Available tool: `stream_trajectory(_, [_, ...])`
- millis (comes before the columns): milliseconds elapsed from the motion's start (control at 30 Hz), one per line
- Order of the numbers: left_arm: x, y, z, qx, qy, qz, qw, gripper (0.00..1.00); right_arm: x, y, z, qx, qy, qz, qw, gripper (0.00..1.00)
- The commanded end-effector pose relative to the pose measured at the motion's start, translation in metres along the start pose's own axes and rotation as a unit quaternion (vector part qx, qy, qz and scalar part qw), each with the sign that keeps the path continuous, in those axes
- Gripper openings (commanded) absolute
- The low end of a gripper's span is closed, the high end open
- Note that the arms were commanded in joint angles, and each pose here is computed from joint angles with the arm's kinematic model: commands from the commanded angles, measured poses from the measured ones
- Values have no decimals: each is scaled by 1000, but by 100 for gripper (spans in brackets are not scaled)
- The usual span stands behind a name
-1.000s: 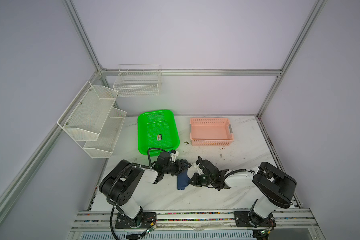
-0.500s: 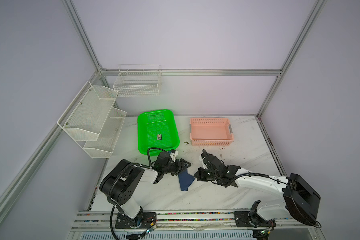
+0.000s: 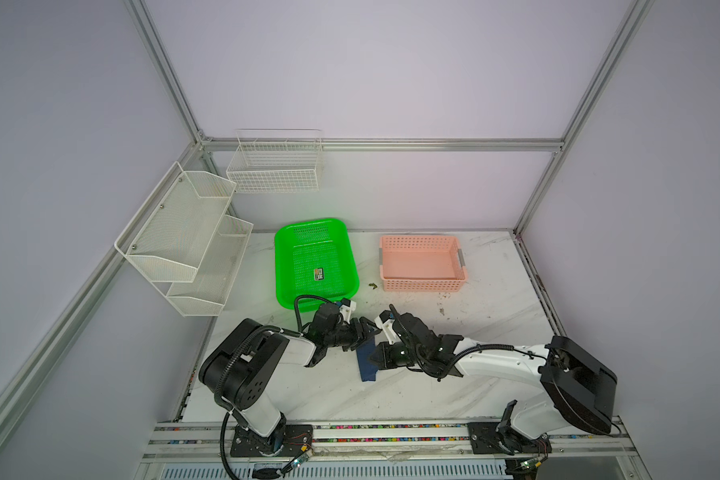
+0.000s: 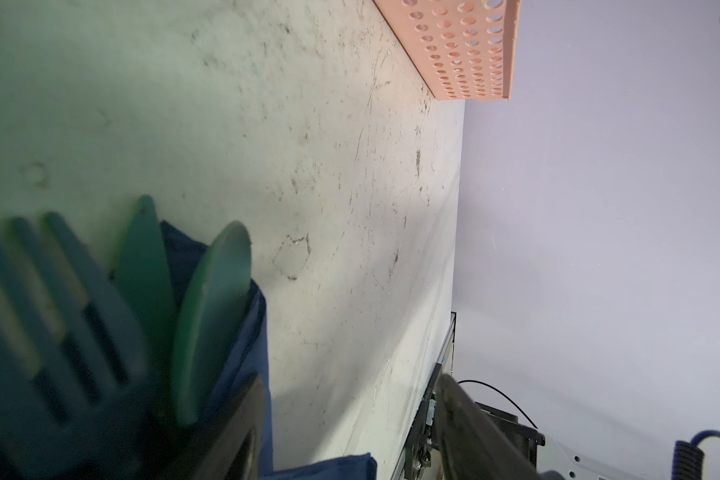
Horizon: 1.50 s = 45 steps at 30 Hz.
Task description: Place the utensils on the paper napkin and roll it up
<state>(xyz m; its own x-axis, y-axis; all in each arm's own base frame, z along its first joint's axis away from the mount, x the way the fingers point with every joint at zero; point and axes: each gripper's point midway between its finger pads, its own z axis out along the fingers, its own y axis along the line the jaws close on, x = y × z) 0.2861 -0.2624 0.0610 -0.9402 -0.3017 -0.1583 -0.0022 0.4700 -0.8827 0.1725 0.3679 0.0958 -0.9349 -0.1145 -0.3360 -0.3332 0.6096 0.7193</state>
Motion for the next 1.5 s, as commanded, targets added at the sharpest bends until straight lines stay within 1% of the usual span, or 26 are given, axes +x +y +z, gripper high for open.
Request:
stream_trajectory(0, [1,2,-4,-1,-7,-1,1000,65,3,4,6,-32,-6,2,999,2])
stream_trajectory(200, [2,3,-5,-3,-8,-2,1000,65,20,-26,23,-8,11,14,1000,1])
stream_trajectory(267, [2,3,-5,-4,-7,-2,1000,65,27,-33,28,-9,18,21,1000,0])
stream_trajectory(333, [2,2,-7,-3,-8,-1,1000,65,34,-42,30,-9,20,30,999,0])
stream_trajectory(467, [1,-2,-9,-2,-11,2,1000,65,46,-61,32,12,27,44,999,0])
stream_trajectory(533, [-1,-8,-10,5,-13,4,1000,65,51,-69,33,21,30,47,998,0])
stream_trajectory(667, [-10,-36,-18,22,-22,26,999,66,59,-80,34,31,37,56,997,0])
stream_trajectory(800, [-23,-70,-40,11,-45,68,997,68,63,-86,35,36,41,60,997,0])
stream_trajectory(867, [-27,-79,-52,0,-58,80,995,70,63,-85,36,34,41,61,997,0])
stream_trajectory(933, [-27,-75,-63,-22,-65,74,995,70,63,-85,36,34,42,61,997,0])
stream_trajectory(1000, [-24,-56,-72,-60,-66,56,994,70,64,-85,36,33,42,61,997,0])
stream_trajectory(1100, [-12,-19,-78,-118,-52,31,991,70,66,-85,37,30,45,61,997,0])
stream_trajectory(1233, [5,9,-75,-134,-28,8,991,70,69,-88,38,30,49,65,996,0])
stream_trajectory(1467, [15,27,-74,-148,-18,6,989,70,73,-91,39,31,54,69,996,0])
